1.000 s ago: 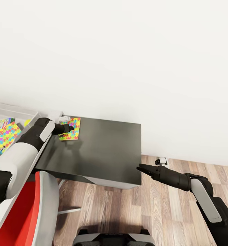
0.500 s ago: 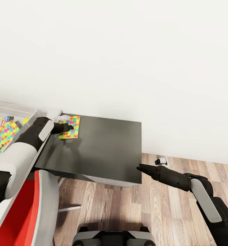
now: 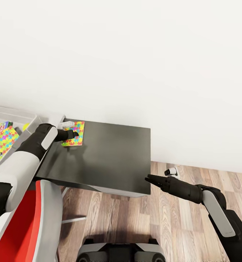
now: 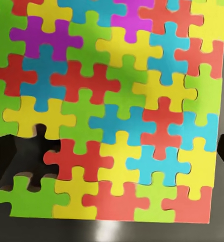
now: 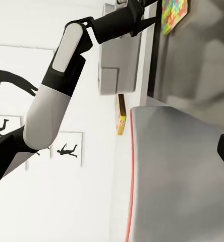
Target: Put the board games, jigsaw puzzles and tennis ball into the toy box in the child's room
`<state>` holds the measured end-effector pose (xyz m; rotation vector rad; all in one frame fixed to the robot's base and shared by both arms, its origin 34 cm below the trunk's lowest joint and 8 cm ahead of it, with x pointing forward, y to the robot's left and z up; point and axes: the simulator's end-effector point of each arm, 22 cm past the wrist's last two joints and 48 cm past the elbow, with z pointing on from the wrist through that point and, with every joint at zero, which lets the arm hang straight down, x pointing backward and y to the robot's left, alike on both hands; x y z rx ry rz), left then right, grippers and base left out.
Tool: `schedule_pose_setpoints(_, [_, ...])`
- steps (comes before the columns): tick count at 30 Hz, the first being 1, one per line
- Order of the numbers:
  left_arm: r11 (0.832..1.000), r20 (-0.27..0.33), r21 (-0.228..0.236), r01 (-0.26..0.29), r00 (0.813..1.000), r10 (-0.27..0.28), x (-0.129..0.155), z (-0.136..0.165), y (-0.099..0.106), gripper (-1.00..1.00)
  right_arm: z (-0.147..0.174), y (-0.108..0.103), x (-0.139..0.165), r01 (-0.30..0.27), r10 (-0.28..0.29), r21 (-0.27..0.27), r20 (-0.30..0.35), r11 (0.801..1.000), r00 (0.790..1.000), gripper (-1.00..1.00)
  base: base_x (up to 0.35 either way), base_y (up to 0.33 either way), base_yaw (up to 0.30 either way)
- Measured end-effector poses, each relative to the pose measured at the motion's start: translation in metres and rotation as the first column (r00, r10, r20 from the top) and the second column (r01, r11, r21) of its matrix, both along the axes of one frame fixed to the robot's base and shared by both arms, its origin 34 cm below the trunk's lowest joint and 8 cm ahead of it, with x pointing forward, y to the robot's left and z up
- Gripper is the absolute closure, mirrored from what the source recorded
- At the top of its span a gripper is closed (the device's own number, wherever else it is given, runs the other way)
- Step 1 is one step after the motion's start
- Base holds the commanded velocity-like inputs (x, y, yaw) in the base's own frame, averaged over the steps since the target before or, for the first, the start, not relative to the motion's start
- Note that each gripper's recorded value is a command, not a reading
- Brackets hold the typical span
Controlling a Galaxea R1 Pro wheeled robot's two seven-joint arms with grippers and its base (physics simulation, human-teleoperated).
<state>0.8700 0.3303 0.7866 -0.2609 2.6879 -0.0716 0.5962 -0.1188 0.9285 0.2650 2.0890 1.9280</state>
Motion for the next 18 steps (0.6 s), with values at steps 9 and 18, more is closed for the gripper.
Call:
schedule_pose_setpoints(9, [1.0,-0.011,0.002,-0.002,1.0,0.002,-0.003,-0.008,0.003,-1.0,-0.006,0.0,-0.001,0.0,0.0,-0.001,-0.012,1.0,1.0,-1.0,0.0,0.0,0.0])
schedule_pose_setpoints(18, [1.0,-0.02,0.005,-0.004,1.0,0.004,-0.005,-0.016,0.005,-1.0,-0.011,0.0,-0.002,0.0,0.0,0.001,-0.022,1.0,1.0,-1.0,0.0,0.0,0.0])
